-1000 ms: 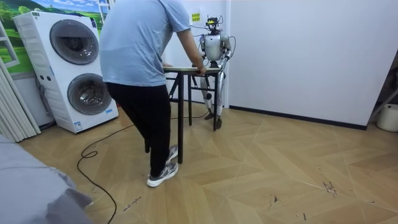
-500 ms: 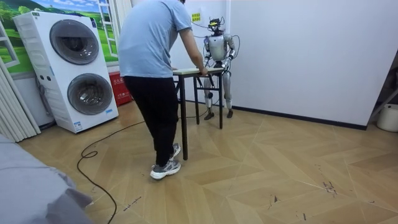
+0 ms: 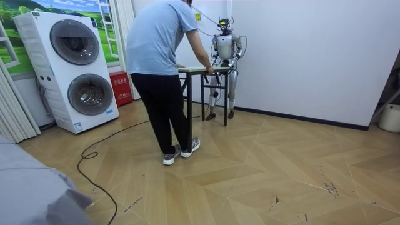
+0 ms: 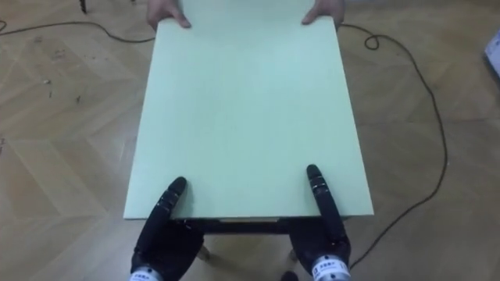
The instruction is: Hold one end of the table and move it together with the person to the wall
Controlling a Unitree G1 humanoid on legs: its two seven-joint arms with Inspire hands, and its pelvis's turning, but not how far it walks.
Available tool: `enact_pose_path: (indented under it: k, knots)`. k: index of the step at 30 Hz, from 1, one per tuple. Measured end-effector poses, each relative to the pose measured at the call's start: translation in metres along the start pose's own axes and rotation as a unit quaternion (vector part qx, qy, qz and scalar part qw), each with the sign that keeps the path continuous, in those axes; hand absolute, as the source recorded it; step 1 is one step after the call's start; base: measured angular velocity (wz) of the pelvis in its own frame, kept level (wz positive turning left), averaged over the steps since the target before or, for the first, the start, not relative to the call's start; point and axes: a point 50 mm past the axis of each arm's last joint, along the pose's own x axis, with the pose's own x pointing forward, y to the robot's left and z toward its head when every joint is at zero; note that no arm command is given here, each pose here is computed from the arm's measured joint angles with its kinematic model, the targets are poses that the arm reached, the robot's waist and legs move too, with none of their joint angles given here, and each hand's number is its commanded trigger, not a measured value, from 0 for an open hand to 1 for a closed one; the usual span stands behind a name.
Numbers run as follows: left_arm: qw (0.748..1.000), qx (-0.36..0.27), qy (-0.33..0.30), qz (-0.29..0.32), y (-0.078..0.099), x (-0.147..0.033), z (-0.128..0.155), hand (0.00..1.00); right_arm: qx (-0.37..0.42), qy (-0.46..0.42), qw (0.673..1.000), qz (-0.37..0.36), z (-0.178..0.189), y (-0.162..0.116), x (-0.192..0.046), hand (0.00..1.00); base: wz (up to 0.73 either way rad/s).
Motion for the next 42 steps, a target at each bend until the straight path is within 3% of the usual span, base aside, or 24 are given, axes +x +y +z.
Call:
enact_pose_path:
  k: [23, 33, 42]
  knots:
    - [1.0, 0.024, -0.014, -0.007, -0.003, 0.0, 0.012, 1.0, 0.013, 0.0, 1.0, 0.009, -0.008, 0.005, 0.005, 1.0, -0.02]
    - [1.0, 0.019, -0.01, -0.004, -0.002, -0.002, 0.009, 1.0, 0.009, -0.002, 1.0, 0.008, -0.006, 0.003, 0.003, 1.0, 0.37]
    - [1.0, 0.006, -0.001, -0.016, -0.006, -0.001, 0.004, 1.0, -0.005, -0.011, 1.0, 0.026, 0.001, 0.011, 0.002, 1.0, 0.84]
